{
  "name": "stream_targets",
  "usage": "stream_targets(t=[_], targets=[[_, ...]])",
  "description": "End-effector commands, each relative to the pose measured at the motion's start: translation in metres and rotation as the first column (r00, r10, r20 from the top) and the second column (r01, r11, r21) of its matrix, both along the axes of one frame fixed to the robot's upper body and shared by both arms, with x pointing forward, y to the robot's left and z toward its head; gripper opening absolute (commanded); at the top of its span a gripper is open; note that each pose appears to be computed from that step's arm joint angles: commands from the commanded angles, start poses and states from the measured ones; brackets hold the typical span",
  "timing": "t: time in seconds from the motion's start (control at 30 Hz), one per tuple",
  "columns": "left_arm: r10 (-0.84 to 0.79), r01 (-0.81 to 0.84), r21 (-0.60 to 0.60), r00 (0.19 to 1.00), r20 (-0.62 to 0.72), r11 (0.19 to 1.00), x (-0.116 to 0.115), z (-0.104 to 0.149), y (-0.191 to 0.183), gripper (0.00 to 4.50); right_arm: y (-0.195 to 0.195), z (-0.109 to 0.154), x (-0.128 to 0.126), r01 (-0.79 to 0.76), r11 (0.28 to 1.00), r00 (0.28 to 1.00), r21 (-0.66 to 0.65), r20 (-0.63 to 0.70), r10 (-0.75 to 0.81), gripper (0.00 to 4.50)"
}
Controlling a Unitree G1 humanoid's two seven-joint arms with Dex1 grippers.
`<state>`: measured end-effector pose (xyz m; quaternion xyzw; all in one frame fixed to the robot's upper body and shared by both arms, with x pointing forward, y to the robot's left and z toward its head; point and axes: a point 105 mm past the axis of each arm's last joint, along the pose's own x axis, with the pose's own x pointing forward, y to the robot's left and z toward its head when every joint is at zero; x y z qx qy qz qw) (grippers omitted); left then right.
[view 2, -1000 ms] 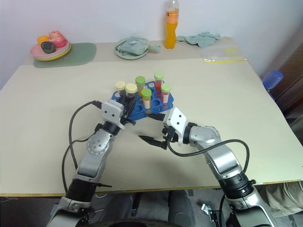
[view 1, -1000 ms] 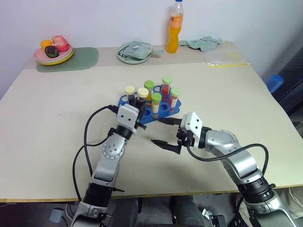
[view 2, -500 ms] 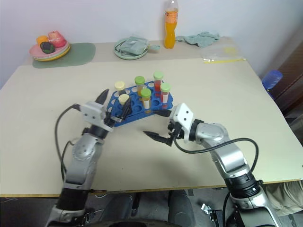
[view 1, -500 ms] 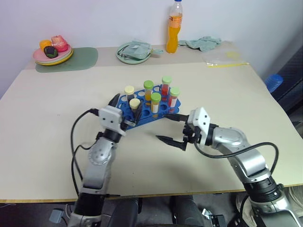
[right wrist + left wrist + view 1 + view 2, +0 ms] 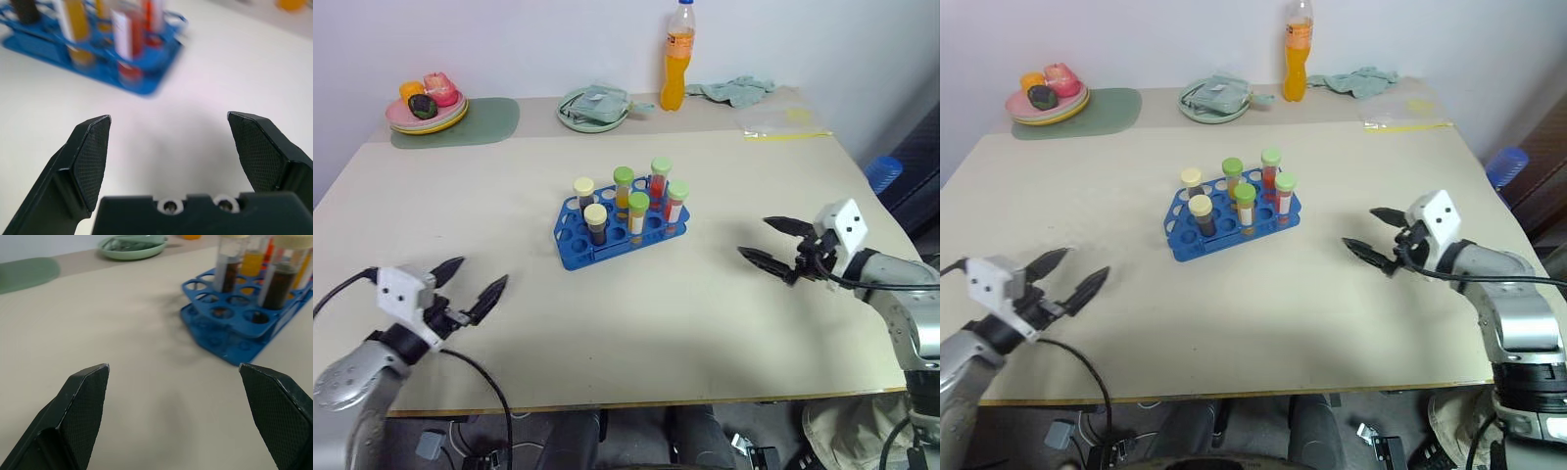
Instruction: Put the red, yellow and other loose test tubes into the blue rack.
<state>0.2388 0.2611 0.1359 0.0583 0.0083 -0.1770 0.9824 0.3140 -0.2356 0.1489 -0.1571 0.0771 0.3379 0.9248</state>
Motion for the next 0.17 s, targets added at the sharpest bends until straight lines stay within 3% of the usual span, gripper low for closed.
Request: stream_targets(t=[0.03,0.17], targets=[[0.006,-0.006,0.016,1.0,0.003,1.0,-0.0047,0.0061,0.0054,4.36,-0.0044,0.0112,0.0024,-0.005,1.0,0.998,-0.013,0.057,0.006,4.23],[0.038,-0.038,0.021,0.999,-0.009,0.999,-0.0099,0.0034,0.0092,4.36,0.0004,0.0068,0.0045,-0.029,0.999,0.998,-0.03,0.054,0.031,4.23]])
